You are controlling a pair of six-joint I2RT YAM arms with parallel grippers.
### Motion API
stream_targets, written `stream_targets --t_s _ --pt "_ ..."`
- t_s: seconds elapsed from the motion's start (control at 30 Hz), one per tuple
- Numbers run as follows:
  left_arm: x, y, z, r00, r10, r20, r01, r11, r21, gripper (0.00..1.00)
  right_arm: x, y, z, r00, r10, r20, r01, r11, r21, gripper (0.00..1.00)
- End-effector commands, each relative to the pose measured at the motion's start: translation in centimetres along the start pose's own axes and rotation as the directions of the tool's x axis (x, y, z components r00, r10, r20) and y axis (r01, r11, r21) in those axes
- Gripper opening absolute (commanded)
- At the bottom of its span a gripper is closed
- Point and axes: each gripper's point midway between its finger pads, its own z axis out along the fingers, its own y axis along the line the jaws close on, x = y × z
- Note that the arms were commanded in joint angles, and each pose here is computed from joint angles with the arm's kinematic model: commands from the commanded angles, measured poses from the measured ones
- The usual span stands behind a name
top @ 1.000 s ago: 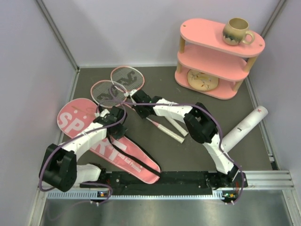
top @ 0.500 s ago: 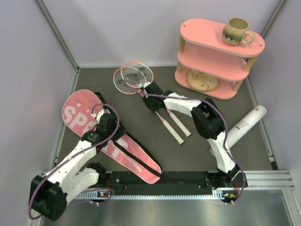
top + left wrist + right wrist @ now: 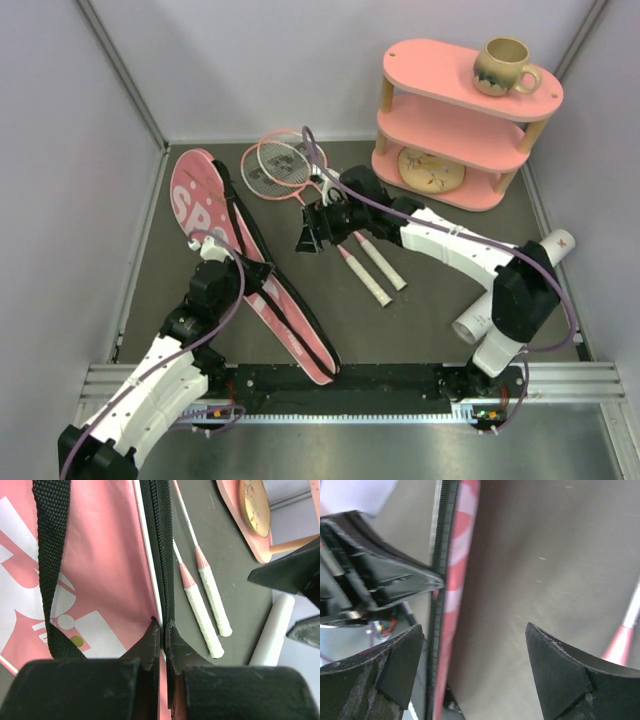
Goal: Pack up the badminton gear
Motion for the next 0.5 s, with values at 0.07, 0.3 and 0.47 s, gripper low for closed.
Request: stream_targets --t_s 0.07,0.3,0.47 --pt "-0.8 -1.8 -0.4 0.998 0.008 0.059 -0.016 0.992 0.128 0.0 -1.4 5.8 2.1 0.993 0.1 0.063 -0.079 0.959 -0.272 0.74" --pt "-0.6 -1.7 -1.0 0.998 0.022 0.058 -0.03 0.99 0.137 0.0 -3.6 5.9 6.3 0.984 0.163 0.076 -0.134 0.946 -0.296 0.57" --pt "-0.3 -1.6 -1.5 0.998 0.027 0.065 -0.037 0.987 0.158 0.0 -3.4 6.2 8.3 0.989 0.138 0.06 -0.116 0.954 -0.276 0.55"
